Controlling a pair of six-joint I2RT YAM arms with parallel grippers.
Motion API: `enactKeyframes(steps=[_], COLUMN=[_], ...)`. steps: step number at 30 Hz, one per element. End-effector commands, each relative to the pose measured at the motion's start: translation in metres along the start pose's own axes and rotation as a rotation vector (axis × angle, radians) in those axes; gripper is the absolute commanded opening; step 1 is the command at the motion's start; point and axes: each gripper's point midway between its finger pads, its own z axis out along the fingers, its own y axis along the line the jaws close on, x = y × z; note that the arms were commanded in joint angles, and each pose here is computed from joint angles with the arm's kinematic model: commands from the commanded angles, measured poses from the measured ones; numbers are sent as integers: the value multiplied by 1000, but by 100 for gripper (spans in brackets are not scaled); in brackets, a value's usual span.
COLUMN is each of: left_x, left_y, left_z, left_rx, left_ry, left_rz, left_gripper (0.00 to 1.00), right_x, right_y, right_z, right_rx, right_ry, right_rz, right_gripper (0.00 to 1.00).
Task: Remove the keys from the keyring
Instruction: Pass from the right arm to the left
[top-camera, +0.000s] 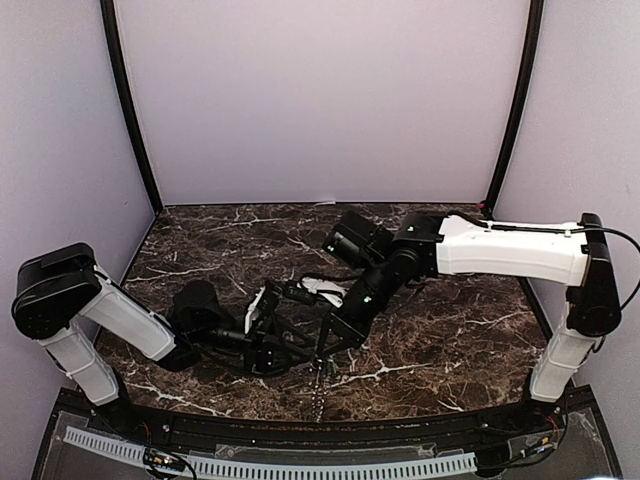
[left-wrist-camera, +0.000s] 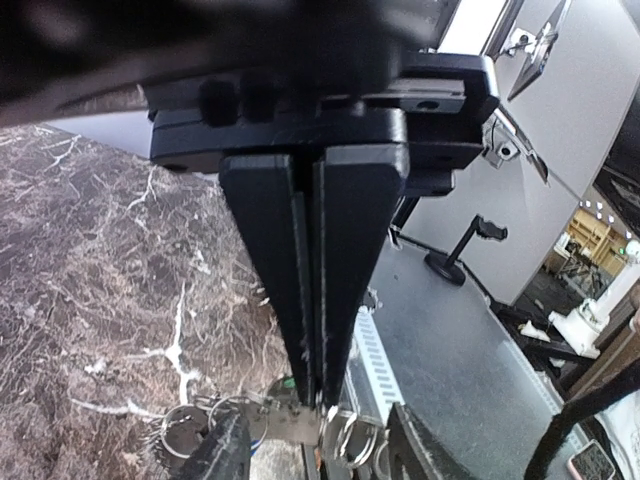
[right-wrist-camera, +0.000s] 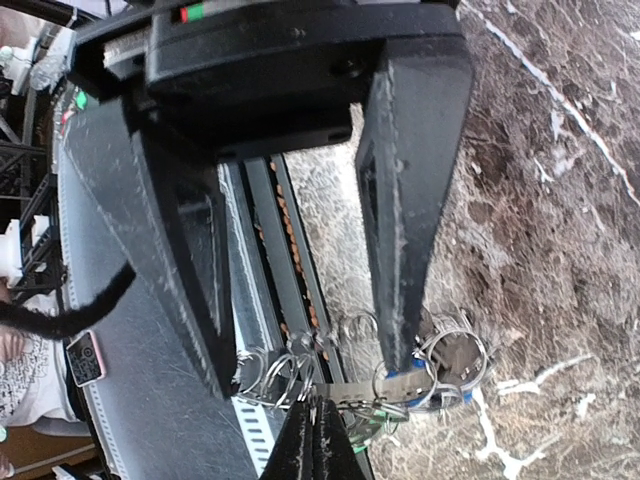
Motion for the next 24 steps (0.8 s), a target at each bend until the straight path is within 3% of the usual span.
enactKeyframes(steps=[1,11,24], left_x=[-15,-14,-12], left_y=[-10,-2,1], left_z=[-5,-14,1], left_rx=[-11,-90,-40], left_ry=[-108,-151,-102], left_rz=[39,66,50], left_gripper=[52,56,41], right_x=[-21,-26,-27], right_y=[12,12,16], right_z=[-13,-20,-24], right_rx=[-74,-98,-117], right_ry=[-103,-142,-148], right_rz=[-24,-7,-7], right_gripper=[0,0,0])
